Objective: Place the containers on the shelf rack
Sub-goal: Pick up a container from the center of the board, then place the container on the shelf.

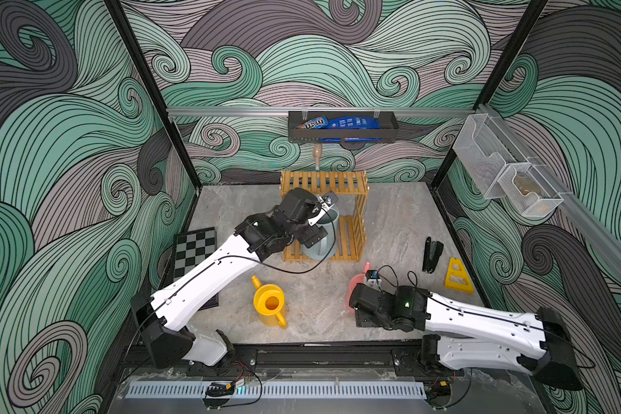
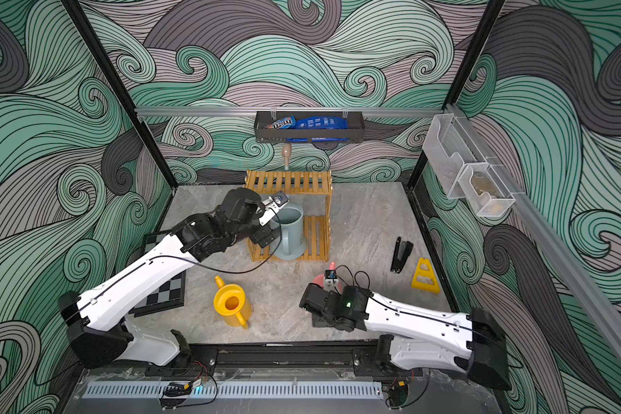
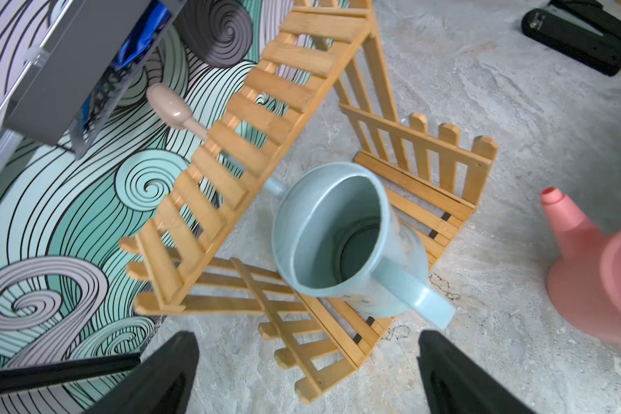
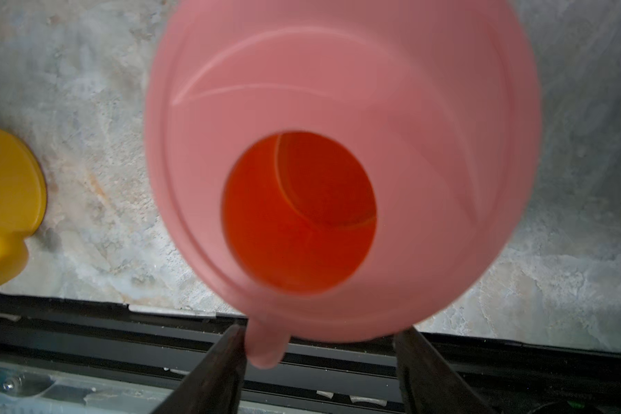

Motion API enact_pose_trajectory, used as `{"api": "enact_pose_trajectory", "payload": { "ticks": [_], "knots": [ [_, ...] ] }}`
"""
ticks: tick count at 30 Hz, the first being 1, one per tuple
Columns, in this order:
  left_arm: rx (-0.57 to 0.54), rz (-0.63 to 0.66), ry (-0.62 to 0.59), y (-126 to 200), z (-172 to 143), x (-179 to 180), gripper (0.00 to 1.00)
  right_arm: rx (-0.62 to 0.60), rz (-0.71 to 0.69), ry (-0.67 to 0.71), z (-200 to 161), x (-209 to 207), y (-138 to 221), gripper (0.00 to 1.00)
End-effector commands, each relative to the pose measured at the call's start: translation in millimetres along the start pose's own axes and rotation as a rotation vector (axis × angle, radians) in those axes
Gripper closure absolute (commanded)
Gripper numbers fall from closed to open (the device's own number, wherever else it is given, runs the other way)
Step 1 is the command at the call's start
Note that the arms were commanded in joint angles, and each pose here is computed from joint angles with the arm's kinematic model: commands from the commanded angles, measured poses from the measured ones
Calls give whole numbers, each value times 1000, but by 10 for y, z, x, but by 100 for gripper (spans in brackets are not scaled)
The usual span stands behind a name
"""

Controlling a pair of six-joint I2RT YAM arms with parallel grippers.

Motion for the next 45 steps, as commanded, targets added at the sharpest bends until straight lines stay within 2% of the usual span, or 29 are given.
{"api": "enact_pose_trajectory", "payload": {
  "ticks": [1,9,15,22,26,29,39,45],
  "knots": [
    [14,-9,165,106,-199,235,1,-10,-38,-32,15,-189,-10,45],
    [60,39,319,140,-662,512,1,-40,70,-1,46,-150,48,82],
    [90,73,435,173,-964,690,1,18,134,126,26,26,304,99],
    [135,140,574,173,-1377,876,1,-115,177,147,371,82,1058,100],
    [150,144,630,137,-1542,892,1,-248,245,174,712,225,1694,100],
    [140,123,662,126,-1570,894,1,-339,234,213,1023,349,1959,100],
    [136,94,687,67,-1625,847,1,-607,251,265,2422,726,2439,100],
    [129,83,693,65,-1631,828,1,-705,175,273,2951,978,2380,100]
  ]
}}
Point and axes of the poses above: each gripper's point midway between its finger pads, its own y axis back along the fingers, its own x axis along the line the jaws close on, z = x × y, the point moved 3 cm from there along y, back along the fingers, and after that the axes turned 7 degrees about -y, right-handed, at the moved point
